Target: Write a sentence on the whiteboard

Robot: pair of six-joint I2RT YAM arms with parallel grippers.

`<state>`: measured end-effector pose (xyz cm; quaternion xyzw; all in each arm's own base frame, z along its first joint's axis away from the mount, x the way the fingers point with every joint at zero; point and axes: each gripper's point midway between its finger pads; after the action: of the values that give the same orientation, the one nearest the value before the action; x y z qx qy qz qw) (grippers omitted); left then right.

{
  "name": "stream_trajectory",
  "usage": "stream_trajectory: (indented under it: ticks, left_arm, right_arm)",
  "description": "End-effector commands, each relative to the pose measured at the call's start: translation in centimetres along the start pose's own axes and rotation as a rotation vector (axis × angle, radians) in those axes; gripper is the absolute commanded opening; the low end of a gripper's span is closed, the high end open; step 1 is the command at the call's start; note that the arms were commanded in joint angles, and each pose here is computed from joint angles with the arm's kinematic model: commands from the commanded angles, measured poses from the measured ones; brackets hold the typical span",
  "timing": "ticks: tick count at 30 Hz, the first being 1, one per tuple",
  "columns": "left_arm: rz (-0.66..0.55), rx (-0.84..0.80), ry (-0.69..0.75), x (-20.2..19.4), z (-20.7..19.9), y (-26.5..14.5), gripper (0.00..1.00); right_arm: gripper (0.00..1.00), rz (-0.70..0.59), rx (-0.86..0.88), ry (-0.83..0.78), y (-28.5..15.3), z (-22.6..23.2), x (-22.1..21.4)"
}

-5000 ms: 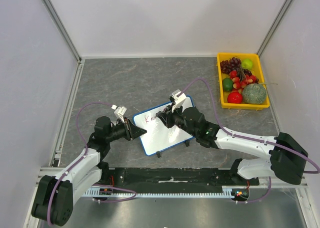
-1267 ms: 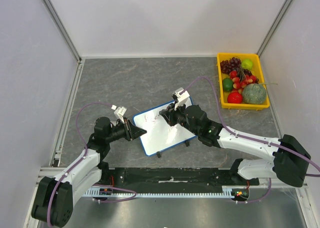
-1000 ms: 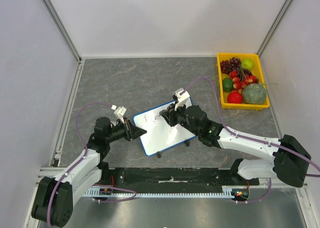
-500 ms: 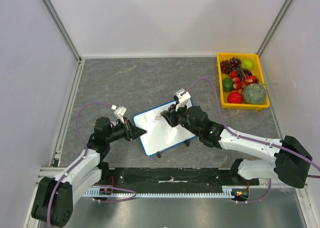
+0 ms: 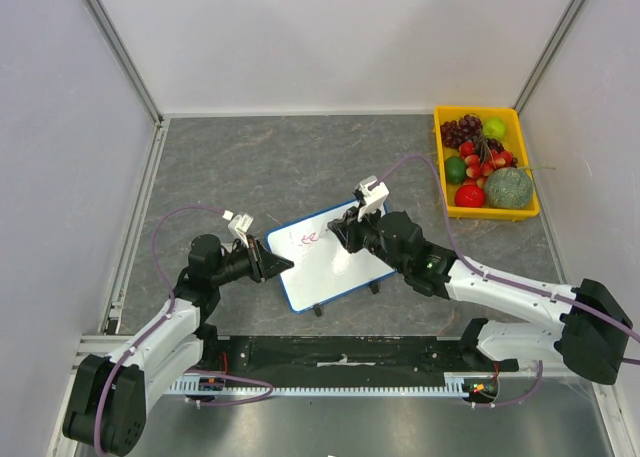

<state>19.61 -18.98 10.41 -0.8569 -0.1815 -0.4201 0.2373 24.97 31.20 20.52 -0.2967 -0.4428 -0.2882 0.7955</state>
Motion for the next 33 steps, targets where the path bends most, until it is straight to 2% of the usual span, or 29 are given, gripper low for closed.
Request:
stream_trajectory:
  ticks: [1,7,14,33]
  left_arm:
    - [-0.027,0.043,0.089,0.5,1.1,0.0,0.02]
    - [-0.026,0.044,0.089,0.4,1.1,0.0,0.02]
    - [-0.028,0.042,0.089,0.5,1.1,0.0,0.02]
    - [-0.029,0.042,0.091,0.5,1.0,0.0,0.02]
  right_arm:
    - [0.00,-0.097,0.026,0.012,-0.8,1.2,3.7]
    - [0.00,-0.123,0.013,-0.006,-0.5,1.3,5.1]
    - [0.00,-0.103,0.004,-0.011,0.8,1.1,4.5]
    - [0.00,0.008,-0.029,-0.014,0.8,-1.4,-0.8]
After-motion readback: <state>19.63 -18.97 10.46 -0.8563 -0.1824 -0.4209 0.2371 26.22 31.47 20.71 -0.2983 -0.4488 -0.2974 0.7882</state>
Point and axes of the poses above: each gripper's point midway between its finger pads, its own y axis out along the fingers, its own z axis along the line the jaws close on, x = y × z, and after that the axes turned 11 degrees about y, right-handed
